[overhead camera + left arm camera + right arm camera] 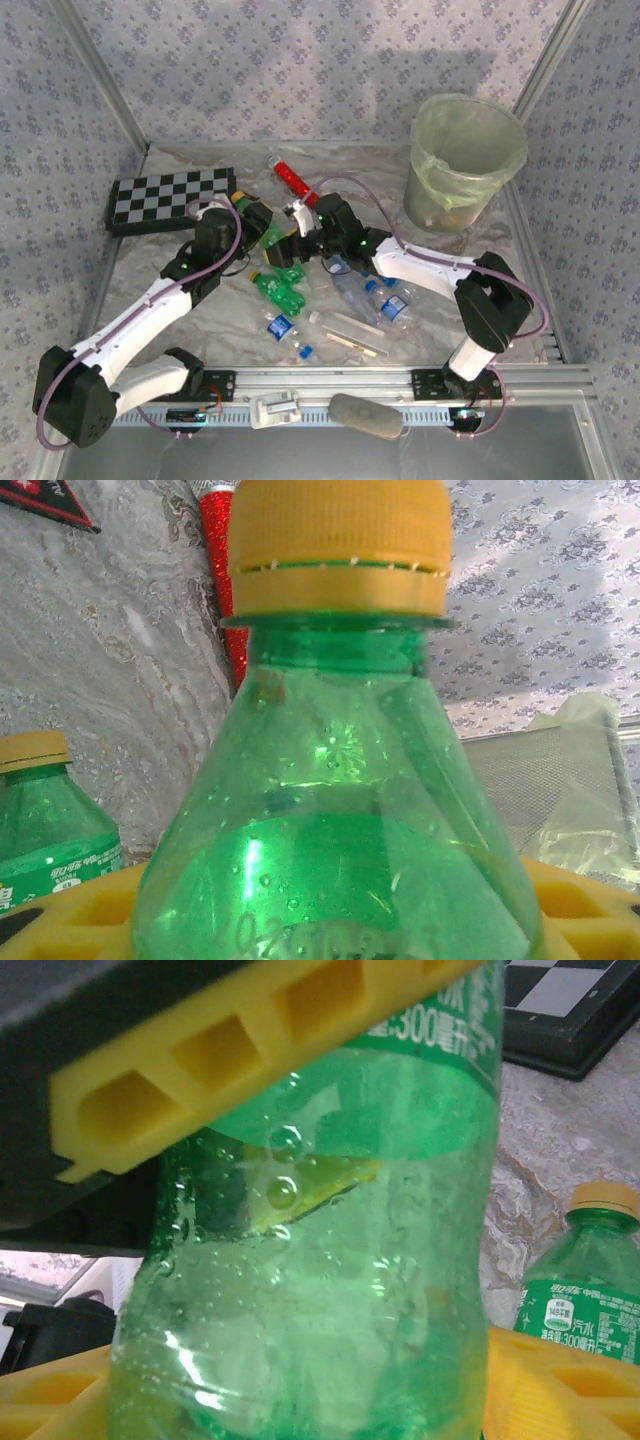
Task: Put the plastic bottles in the bin
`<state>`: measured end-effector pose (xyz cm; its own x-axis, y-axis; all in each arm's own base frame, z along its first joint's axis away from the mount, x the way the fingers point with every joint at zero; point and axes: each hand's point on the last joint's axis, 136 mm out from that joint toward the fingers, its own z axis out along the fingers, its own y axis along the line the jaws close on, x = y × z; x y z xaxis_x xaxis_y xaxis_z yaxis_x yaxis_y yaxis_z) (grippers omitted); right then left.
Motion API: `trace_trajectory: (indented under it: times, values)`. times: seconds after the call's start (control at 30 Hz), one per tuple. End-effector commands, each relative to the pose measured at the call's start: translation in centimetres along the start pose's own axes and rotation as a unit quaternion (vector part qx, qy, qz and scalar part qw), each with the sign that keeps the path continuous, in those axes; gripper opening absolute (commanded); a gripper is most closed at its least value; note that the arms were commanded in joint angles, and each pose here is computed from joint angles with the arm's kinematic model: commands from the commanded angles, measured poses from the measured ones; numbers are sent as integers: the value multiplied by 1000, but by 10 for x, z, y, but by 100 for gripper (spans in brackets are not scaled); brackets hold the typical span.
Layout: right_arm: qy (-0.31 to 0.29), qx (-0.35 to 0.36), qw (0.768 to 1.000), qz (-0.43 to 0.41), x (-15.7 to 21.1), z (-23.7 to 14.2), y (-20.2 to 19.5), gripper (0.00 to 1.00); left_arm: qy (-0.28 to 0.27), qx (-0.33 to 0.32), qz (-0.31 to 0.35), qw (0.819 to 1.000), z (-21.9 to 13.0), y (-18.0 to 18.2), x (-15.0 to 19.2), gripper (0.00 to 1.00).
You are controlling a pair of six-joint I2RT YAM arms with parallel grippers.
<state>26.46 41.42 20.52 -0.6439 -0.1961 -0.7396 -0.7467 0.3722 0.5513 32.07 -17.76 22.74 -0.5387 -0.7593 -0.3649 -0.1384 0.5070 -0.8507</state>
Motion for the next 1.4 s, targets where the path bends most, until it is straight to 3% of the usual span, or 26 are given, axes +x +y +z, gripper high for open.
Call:
trace_trajectory:
  times: [0.0,0.17,0.5,0.6,0.67,0.8,0.83,1.17,1.37]
  values:
    - [-21,2,1000,4,-14,1,-10,72,16,45,-13,999,-3,-20,6,58]
    - [-29,-9,999,12,-18,0,-15,63,25,48,-16,998,-1,-21,10,61]
    - [-26,-27,999,21,-18,4,-16,66,43,63,-34,997,6,-25,21,63]
    - [-27,-30,999,22,-18,3,-16,58,44,62,-33,997,6,-25,23,64]
    - [-28,-30,999,21,-19,2,-17,51,44,63,-32,997,5,-27,23,70]
    - [-31,-24,999,19,-22,-4,-22,47,37,58,-18,997,4,-28,19,95]
    - [-30,-19,999,19,-22,-6,-24,47,32,57,-15,998,3,-28,17,100]
    - [-19,49,998,40,-30,-40,-81,47,-52,51,41,996,3,-39,-40,100]
    - [-52,107,993,19,-68,-89,-107,47,-82,24,61,995,31,-24,-67,100]
